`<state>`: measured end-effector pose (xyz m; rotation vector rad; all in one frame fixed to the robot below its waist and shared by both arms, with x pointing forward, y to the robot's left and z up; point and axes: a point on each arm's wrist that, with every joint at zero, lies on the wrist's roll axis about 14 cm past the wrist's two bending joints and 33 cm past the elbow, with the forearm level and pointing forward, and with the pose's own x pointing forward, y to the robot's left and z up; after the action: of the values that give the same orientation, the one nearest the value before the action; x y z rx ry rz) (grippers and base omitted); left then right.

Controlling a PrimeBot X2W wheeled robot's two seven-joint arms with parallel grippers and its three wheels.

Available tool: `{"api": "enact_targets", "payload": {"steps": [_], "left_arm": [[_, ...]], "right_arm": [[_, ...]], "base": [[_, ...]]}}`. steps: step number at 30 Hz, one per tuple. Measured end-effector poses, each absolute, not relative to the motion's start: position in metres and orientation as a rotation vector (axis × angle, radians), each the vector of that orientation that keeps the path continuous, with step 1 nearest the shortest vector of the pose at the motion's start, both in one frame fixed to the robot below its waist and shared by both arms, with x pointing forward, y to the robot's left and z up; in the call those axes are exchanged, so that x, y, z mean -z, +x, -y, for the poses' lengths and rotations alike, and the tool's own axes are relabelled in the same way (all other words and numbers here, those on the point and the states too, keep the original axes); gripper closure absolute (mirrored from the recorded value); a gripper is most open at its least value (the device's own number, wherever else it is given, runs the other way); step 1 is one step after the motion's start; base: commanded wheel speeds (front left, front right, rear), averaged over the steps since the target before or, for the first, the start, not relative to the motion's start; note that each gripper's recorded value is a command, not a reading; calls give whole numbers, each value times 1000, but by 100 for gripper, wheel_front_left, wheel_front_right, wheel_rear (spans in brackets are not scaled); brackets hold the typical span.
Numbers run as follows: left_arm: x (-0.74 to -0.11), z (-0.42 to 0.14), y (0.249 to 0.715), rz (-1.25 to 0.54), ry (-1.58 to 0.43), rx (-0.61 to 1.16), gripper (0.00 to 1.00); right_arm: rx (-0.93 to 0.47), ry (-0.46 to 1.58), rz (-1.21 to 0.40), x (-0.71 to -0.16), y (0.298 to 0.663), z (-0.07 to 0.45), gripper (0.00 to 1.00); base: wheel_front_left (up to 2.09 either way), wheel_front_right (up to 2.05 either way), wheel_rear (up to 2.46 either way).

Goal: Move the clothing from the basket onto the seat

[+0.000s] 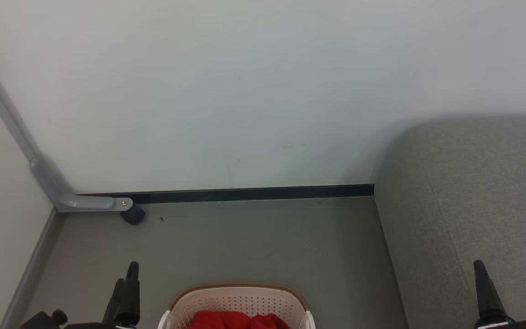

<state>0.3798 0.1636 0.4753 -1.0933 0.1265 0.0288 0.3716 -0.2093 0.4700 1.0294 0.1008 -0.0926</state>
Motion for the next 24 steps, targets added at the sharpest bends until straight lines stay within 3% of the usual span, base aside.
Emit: {"api": "enact_targets", "payload": {"steps": [24], "left_arm": [[-480,-145,380,-121,-636,39,0]], "right_arm": [[6,498,-124,-474,373,195,0]], "base": [[0,0,0]]}}
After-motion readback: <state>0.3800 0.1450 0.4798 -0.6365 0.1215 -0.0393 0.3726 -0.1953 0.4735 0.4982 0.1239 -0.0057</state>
